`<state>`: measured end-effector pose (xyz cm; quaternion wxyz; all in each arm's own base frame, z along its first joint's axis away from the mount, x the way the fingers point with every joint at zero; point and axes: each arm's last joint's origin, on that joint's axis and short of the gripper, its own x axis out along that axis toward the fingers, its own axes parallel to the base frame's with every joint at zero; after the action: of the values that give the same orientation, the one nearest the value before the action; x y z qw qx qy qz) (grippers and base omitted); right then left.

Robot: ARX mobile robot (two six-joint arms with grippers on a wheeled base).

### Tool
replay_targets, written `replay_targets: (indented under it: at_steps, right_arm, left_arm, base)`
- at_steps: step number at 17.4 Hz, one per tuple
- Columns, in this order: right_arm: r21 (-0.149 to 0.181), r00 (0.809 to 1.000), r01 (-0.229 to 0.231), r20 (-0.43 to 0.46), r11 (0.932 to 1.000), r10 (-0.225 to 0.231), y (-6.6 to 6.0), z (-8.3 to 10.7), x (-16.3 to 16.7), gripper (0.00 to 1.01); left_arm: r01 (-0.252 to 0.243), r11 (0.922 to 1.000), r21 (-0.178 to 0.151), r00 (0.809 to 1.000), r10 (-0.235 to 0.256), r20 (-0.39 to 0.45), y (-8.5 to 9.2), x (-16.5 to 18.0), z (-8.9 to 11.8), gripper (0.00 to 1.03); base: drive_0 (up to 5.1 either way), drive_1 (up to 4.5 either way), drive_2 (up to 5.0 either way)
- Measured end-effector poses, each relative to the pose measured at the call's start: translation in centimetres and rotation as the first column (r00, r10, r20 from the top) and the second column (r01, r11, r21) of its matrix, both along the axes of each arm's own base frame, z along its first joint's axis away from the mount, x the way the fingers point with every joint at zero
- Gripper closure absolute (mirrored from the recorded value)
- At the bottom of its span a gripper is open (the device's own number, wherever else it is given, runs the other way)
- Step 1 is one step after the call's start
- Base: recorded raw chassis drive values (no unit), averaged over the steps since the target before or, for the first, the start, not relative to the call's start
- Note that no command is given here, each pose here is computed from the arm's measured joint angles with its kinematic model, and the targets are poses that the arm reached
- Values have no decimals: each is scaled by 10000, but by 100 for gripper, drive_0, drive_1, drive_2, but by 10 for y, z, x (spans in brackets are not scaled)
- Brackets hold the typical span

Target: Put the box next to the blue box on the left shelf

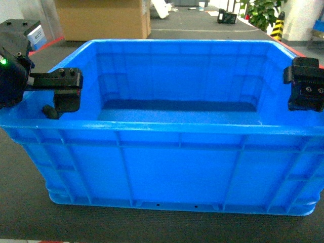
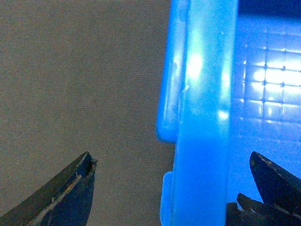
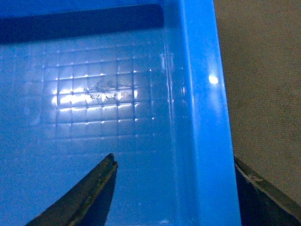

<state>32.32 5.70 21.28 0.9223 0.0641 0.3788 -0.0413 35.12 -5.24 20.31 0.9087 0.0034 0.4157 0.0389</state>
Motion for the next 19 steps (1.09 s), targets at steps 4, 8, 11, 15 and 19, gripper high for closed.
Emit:
replay_targets:
  at_steps: [4,8,11,15,19]
  right_arm:
    - [-68,10000,50,-50,10000,-51,0,-1,0,59]
    - [-146,10000,55,-21,9999,-55,-2,-1,1,90]
    - [-146,10000,-1,32,9999,1,-2,-1,1,90]
    - [-75,9998,9,210,10000,-7,-4,0,-4,91]
    - [-207,9929,-69,1182,9998,93,-1,18,-31,91]
  left_arm:
    - [3,10000,34,10000,-3,-74,-1,-1,0,31]
    - [28,10000,31,9999,-28,-169,-1,-1,0,68]
    - [179,9992,-361,9995,-188,-235,2,1,2,90]
    - [201,9991,-363,9996,-194,211,1,-5,8,92]
    - [270,9995,-133,9907,-250,1339,-4,-36,29,92]
  base:
    - [0,0,0]
    - [0,0,0]
    - [0,0,0]
    - [0,0,0]
    - [0,0,0]
